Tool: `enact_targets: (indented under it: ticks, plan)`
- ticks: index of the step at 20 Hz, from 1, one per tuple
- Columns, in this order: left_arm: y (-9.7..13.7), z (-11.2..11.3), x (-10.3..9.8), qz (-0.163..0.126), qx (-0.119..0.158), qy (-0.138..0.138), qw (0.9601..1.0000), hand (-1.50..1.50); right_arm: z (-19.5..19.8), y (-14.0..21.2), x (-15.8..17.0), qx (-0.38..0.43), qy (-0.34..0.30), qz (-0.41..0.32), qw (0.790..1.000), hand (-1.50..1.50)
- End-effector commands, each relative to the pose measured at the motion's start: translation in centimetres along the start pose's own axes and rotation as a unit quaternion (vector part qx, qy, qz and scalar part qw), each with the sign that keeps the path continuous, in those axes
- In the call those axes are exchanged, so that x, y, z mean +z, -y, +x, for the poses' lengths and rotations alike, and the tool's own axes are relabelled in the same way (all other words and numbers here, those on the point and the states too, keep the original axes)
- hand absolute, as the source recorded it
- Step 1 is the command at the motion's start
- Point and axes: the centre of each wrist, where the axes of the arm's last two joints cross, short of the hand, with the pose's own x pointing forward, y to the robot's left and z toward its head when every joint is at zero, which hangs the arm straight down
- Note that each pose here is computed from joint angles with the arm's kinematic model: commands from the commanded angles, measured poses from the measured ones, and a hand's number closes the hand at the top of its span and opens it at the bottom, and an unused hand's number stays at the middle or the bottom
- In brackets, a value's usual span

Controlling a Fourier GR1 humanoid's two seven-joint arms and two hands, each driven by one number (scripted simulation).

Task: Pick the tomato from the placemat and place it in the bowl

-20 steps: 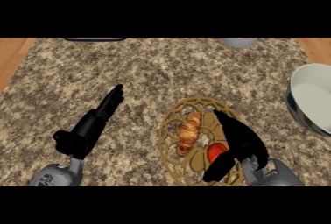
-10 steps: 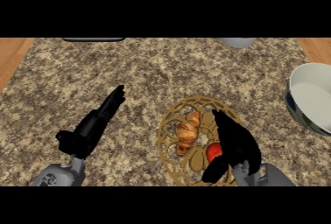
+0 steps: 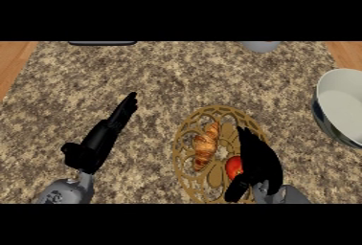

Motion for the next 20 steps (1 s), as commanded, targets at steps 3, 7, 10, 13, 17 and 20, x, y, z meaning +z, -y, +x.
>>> enact_targets:
  ticks: [3,7,10,13,17,20]
  plan:
    - [-0.5,0.2,-0.3,0.001,-0.002,-0.002,1.0,0.0,-1.1,-1.0,-1.8,0.016,-0.099,0.025,0.995,-1.5]
    - [0.4,-0.2,0.5,-0.001,0.0,0.002,1.0,0.0,-1.3,-3.0,-1.2,0.001,-0.096,0.015,0.995,-1.5]
    - [0.3,0.2,0.9,0.002,-0.006,-0.002,1.0,0.0,-2.1,-1.6,-1.8,-0.007,-0.093,0.012,0.996,-1.5]
    - [0.8,-1.6,-0.9,0.0,0.005,-0.001,1.0,0.0,-1.7,-2.0,-3.8,-0.025,-0.057,0.006,0.998,1.5]
    - [-1.4,-1.6,1.3,0.005,-0.014,-0.01,0.9998,0.0,-2.7,0.0,-3.1,0.003,-0.03,-0.045,0.999,1.5]
    - [-1.6,-0.9,-0.7,0.002,-0.002,0.001,1.0,0.0,-0.7,-0.4,-1.3,0.004,-0.034,-0.051,0.998,1.5]
